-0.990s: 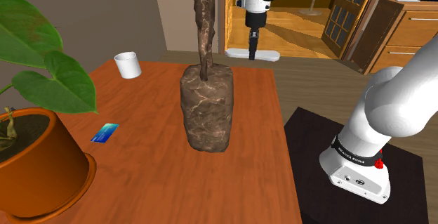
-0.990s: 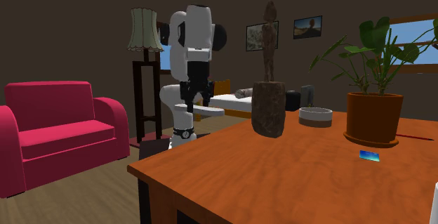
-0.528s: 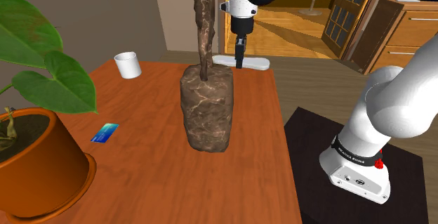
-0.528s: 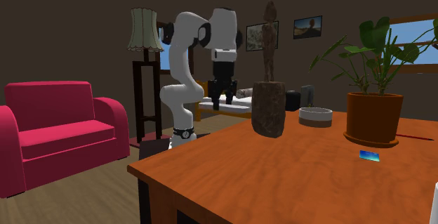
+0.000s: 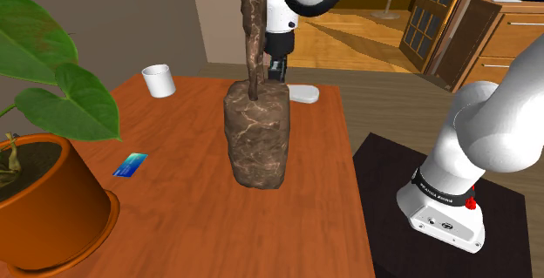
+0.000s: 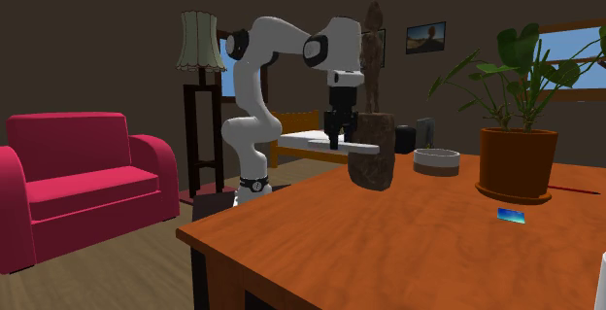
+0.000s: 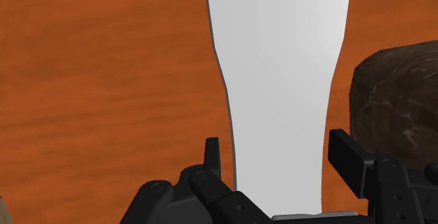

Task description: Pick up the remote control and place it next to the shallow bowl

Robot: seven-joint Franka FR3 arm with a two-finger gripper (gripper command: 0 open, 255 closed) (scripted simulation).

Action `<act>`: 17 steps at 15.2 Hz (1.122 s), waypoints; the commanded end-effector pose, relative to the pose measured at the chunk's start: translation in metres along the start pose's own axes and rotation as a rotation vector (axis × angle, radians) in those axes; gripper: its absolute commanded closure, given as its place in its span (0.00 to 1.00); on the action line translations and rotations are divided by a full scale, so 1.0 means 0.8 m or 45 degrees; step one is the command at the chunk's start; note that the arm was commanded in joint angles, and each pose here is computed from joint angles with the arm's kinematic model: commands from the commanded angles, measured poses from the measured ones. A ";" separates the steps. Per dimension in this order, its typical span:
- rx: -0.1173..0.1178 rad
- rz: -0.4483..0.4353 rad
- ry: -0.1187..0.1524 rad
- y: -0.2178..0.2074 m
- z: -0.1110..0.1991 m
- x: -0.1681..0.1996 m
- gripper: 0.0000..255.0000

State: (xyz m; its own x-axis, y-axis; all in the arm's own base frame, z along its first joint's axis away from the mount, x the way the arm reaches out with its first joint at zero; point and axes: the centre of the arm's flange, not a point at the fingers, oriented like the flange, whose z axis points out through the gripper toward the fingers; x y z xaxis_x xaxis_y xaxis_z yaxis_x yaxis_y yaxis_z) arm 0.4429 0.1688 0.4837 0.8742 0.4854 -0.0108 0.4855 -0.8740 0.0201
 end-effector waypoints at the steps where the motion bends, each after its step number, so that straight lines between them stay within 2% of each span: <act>1: 0.001 0.002 0.000 -0.030 -0.002 0.013 1.00; 17: 0.001 0.002 0.000 -0.268 -0.009 0.128 1.00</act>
State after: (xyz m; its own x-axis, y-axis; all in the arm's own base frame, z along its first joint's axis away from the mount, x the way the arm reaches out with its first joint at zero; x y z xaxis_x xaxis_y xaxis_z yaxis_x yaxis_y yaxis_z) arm 0.4298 0.3916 0.4858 0.8741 0.4856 -0.0113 0.4857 -0.8739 0.0202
